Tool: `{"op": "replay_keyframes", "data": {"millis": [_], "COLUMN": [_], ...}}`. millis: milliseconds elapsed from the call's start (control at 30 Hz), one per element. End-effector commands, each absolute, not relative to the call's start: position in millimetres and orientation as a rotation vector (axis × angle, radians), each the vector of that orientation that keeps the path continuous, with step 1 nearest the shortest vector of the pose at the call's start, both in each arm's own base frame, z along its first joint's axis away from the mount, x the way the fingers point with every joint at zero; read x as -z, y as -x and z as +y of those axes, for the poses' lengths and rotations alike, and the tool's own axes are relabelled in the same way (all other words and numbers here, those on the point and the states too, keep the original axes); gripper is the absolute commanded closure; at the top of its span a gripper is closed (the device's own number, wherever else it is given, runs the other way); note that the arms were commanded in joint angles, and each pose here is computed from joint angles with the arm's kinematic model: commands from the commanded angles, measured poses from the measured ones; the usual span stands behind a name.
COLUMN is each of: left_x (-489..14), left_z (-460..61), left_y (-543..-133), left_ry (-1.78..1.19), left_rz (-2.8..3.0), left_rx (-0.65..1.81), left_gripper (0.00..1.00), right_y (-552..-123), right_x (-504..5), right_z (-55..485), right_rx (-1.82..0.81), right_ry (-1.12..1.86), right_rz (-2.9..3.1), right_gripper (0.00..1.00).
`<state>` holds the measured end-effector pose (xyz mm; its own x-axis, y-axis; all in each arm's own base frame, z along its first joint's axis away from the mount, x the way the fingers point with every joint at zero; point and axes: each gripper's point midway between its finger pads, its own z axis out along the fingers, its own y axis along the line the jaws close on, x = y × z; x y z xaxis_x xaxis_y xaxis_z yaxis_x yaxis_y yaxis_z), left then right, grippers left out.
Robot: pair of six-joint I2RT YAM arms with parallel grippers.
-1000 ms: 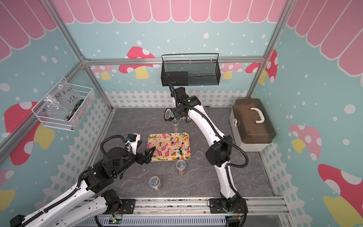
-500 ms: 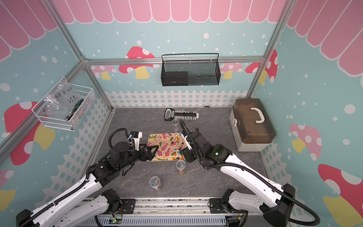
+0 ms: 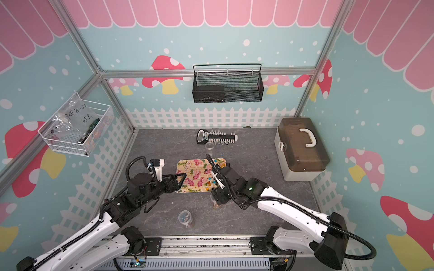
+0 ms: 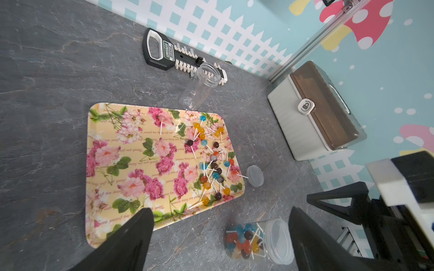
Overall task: Pour the candies out of the jar
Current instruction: Pick up the jar from the center of the board.
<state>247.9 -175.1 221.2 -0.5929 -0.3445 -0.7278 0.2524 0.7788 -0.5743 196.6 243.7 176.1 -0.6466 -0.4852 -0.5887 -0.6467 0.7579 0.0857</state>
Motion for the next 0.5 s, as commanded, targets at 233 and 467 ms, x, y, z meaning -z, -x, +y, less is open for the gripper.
{"op": "replay_keyframes", "data": {"millis": [233,467], "left_x": [-212,-203], "left_z": [-149,-166], "left_y": [-252,-257], "left_ry": [0.157,0.050], "left_rz": [2.057,2.100], "left_rx": [0.672,0.678], "left_gripper": [0.06,0.05], "right_y": [-183,-182], "right_x": [-153,-139], "right_z": [249,249], "right_rx": [-0.377,-0.397], "right_ry": [0.957,0.845], "right_rz": [2.529,2.587], "right_gripper": [0.13,0.13]}}
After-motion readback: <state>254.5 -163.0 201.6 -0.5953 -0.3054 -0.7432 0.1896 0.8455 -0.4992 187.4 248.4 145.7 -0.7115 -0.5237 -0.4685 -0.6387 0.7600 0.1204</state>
